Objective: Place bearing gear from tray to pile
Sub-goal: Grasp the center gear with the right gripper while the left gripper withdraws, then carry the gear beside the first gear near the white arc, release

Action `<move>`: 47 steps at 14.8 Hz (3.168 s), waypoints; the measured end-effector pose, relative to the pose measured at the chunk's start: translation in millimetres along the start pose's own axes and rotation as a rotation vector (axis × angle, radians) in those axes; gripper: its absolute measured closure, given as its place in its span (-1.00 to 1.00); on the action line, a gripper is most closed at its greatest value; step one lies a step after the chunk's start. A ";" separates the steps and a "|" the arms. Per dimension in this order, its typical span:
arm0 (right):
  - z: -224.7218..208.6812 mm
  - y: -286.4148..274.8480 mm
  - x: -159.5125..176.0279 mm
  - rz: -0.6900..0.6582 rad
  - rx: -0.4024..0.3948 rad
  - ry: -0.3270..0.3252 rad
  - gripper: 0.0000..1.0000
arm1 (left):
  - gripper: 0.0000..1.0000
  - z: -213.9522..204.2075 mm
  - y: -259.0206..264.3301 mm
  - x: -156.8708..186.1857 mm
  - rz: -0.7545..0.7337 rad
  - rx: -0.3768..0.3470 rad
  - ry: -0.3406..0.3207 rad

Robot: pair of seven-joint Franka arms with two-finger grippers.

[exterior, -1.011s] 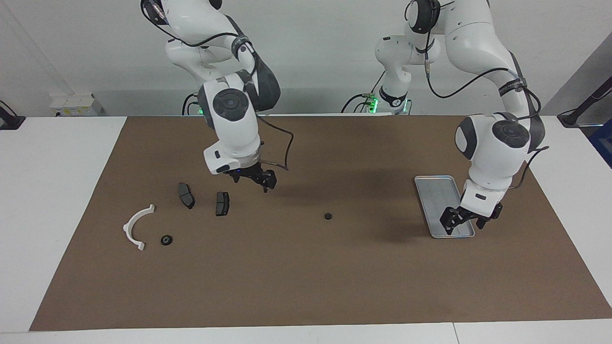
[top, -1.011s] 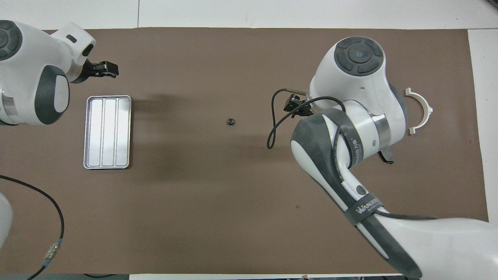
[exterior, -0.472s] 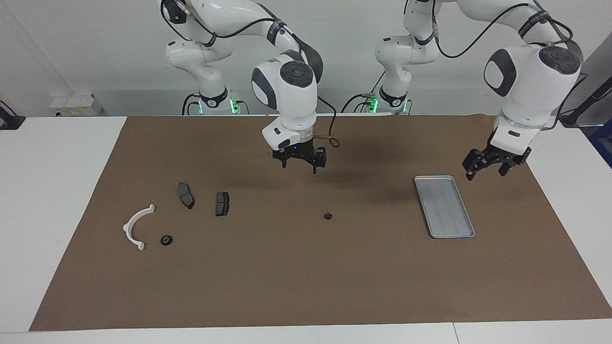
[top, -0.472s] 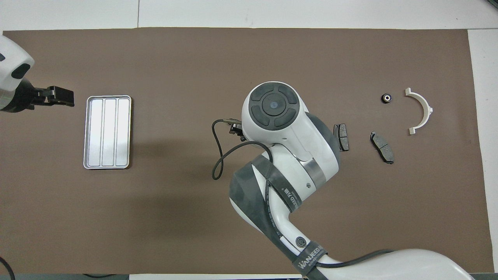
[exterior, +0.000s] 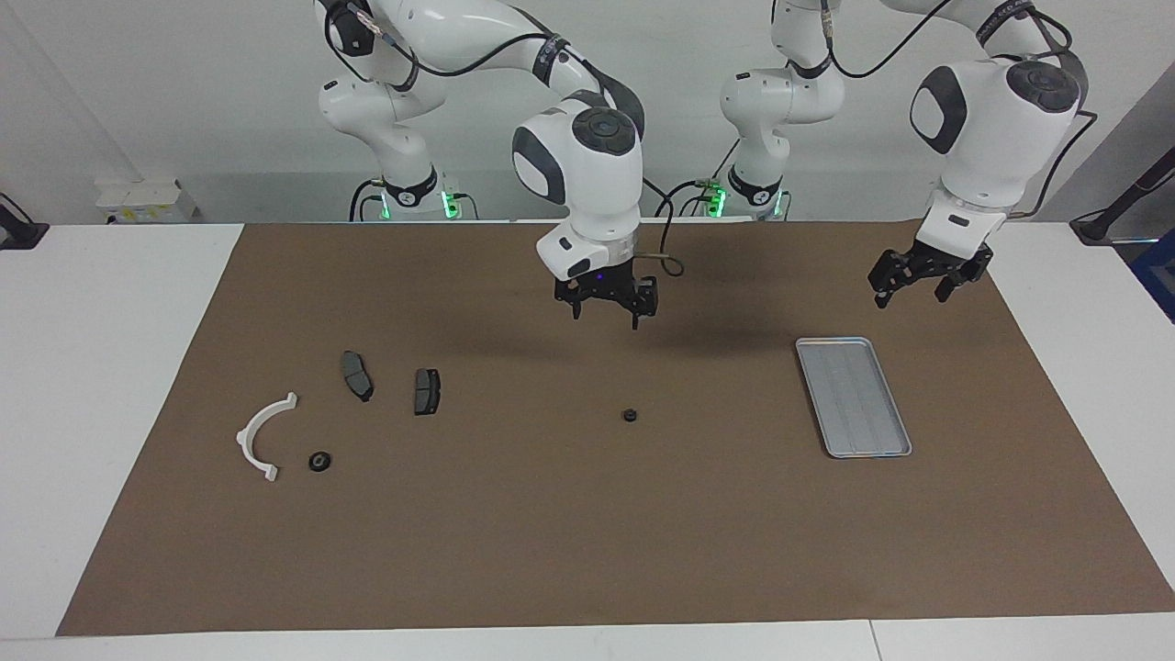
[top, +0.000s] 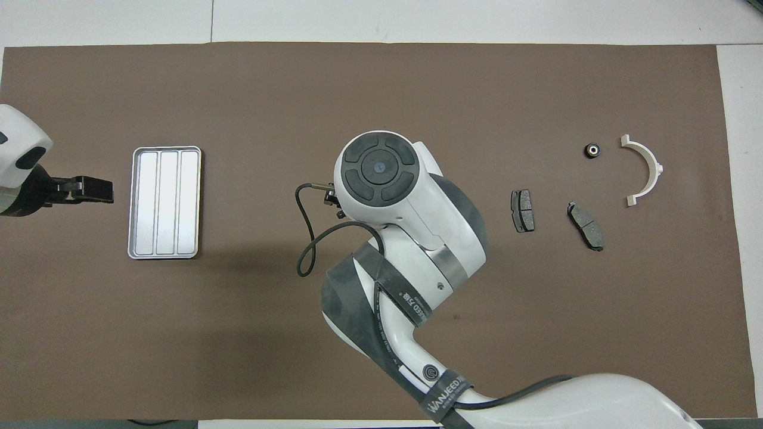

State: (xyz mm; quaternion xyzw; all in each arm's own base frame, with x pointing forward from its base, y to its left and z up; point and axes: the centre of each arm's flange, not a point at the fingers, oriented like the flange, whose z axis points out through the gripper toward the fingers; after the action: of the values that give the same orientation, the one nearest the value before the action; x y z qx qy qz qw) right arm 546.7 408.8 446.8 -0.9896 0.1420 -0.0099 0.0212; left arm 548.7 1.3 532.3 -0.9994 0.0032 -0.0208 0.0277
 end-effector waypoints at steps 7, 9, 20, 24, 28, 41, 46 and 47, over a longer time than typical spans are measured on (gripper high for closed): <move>92.4 -32.7 16.2 0.004 -0.071 -0.007 -1.00 | -1.00 -51.5 2.9 10.8 0.001 -0.022 -0.057; 110.3 -33.2 24.4 0.031 -0.064 -0.006 -1.00 | -1.00 -53.9 2.6 9.7 0.001 -0.022 -0.056; 148.4 -34.2 36.3 0.039 -0.063 0.026 -1.00 | -1.00 -56.0 2.8 8.8 0.034 -0.024 -0.053; 157.2 -43.0 41.7 0.045 -0.032 0.038 -0.81 | -1.00 -59.0 3.7 9.2 0.031 -0.041 -0.047; 163.3 -47.5 47.4 0.056 -0.016 0.044 -0.79 | -1.00 -59.6 3.9 9.3 0.030 -0.043 -0.046; 164.5 -48.9 52.7 0.049 -0.032 0.070 -0.15 | -1.00 -59.6 1.2 9.4 0.033 -0.043 -0.046; 161.9 -55.0 46.0 0.047 -0.030 0.071 0.20 | -1.00 -59.6 1.3 9.4 0.034 -0.043 -0.046; 161.8 -54.8 46.1 0.048 -0.031 0.071 0.22 | -1.00 -59.6 1.4 9.3 0.034 -0.044 -0.046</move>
State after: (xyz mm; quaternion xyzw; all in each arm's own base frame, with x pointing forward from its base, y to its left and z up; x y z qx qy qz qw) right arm 610.4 454.7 288.3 -0.9852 0.1663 -0.0423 0.0010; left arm 555.5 -3.4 592.1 -0.9998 0.0201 0.0025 0.0064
